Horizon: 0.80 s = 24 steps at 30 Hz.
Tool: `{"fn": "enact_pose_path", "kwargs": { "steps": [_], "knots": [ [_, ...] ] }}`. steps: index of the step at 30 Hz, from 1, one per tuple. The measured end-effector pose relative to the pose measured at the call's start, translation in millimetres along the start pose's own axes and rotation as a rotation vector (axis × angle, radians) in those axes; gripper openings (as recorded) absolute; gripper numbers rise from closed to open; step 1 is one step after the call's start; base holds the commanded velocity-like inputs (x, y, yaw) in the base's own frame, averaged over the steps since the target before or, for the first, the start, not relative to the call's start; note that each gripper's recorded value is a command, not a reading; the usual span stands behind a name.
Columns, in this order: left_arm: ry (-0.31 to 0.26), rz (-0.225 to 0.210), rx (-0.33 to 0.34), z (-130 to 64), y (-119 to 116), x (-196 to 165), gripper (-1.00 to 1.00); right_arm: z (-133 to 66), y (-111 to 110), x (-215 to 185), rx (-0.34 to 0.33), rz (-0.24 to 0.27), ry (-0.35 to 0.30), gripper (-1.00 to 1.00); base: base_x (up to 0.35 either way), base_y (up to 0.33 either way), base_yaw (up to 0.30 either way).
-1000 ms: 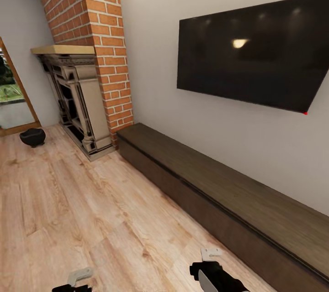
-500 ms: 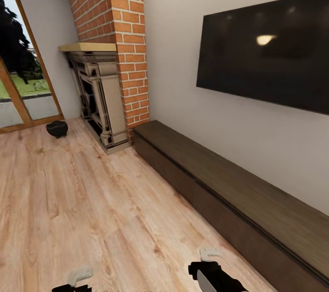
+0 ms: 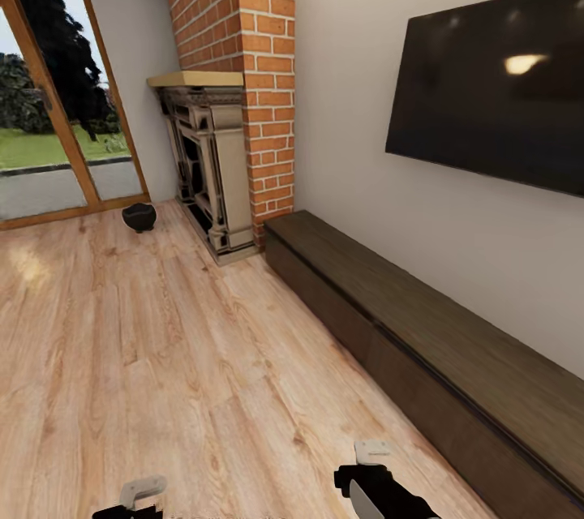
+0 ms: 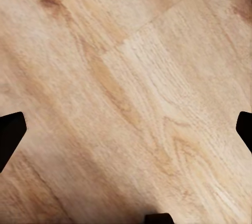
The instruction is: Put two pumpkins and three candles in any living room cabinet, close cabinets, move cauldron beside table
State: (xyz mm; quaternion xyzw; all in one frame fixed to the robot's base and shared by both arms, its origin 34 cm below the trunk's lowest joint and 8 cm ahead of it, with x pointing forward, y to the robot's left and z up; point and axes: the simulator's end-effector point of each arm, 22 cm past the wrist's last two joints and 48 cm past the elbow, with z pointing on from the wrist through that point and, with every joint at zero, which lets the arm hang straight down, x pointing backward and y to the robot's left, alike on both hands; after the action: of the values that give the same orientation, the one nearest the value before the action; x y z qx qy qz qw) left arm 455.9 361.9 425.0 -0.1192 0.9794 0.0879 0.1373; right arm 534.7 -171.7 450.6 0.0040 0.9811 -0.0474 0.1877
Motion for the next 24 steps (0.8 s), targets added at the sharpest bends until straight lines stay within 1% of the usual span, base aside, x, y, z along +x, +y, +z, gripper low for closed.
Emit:
{"fn": "enact_pose_path", "kwargs": {
  "steps": [3, 6, 10, 13, 24],
  "knots": [
    [0.002, 0.001, -0.001, 0.6, 0.1, 1.0, 1.00, 0.8, 0.0, 1.2, 0.000, -0.002, 0.002, 1.00, 0.000, 0.000, 0.243],
    [-0.002, 0.002, -0.001, 1.3, 0.2, 0.9, 1.00, 1.2, 1.5, 2.3, 0.000, -0.017, 0.002, 1.00, 0.000, 0.000, 0.243],
    [-0.039, 0.004, -0.001, 2.0, -0.3, -6.1, 1.00, 2.1, 2.1, 3.8, -0.001, -0.024, 0.004, 1.00, 0.000, 0.000, 0.243],
    [-0.051, 0.005, -0.001, 2.5, -0.9, -8.2, 1.00, 2.8, 2.6, 5.0, -0.001, -0.025, 0.007, 1.00, 0.000, 0.000, 0.243],
    [-0.045, 0.007, 0.000, 4.9, -1.2, -4.9, 1.00, 5.4, 3.1, 9.4, -0.001, -0.027, 0.017, 1.00, 0.000, 0.000, 0.243]
  ]
}}
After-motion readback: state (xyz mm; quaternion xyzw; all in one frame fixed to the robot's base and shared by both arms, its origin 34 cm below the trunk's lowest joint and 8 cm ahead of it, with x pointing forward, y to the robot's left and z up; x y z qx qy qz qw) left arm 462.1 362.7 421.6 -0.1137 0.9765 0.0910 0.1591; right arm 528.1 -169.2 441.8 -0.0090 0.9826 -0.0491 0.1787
